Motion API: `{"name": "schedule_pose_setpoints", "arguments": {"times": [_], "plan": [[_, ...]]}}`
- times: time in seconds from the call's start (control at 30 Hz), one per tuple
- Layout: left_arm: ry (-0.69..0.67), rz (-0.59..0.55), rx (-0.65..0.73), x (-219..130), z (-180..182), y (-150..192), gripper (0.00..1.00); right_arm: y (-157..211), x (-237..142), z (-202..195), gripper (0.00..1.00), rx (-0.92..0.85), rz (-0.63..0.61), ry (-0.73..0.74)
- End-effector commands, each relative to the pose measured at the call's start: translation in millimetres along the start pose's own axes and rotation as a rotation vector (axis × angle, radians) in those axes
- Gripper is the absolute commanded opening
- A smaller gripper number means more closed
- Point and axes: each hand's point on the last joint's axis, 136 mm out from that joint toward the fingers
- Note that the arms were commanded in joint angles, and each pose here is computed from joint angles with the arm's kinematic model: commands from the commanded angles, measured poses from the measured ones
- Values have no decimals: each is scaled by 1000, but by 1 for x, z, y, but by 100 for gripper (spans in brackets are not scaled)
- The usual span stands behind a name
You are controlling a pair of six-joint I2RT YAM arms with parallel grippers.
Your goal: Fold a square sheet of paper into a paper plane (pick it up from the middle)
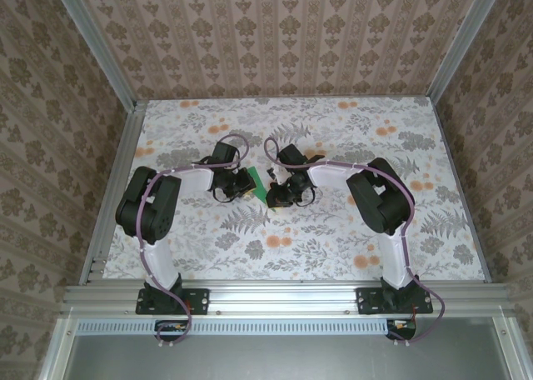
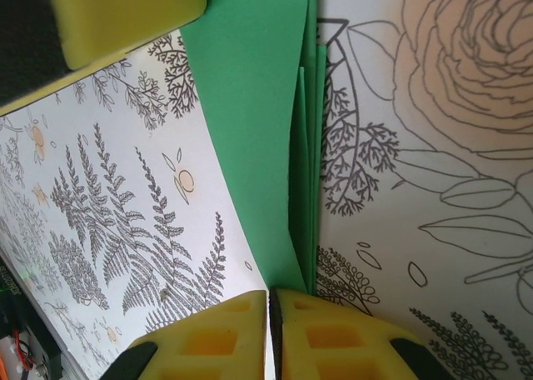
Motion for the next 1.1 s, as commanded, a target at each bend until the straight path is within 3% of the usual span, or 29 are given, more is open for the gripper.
{"name": "schedule_pose_setpoints", "arguments": {"times": [0.0, 0.57, 0.67, 0.9, 1.07], "plan": [[-235, 3, -55, 13, 67, 7, 14, 22, -6, -2, 13, 14, 73, 16], [-242, 4, -58, 13, 69, 7, 14, 66, -12, -11, 6, 4, 174, 38], [-238, 3, -56, 12, 68, 6, 14, 57, -20, -2, 9, -18, 134, 20], [-222, 6, -47, 11, 63, 6, 14, 6, -47, 36, 12, -77, -93, -77], [-215, 9, -43, 12, 59, 6, 14, -11, -41, 40, 12, -80, -112, -67]]}}
Point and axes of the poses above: each hand's point on the last joint's axis, 136 mm out from that joint toward the fingers, its own x axis out along the fingers, its own z axis along the line the jaws close on, y = z × x, and after that the axes turned 10 degrees about -x, right-handed
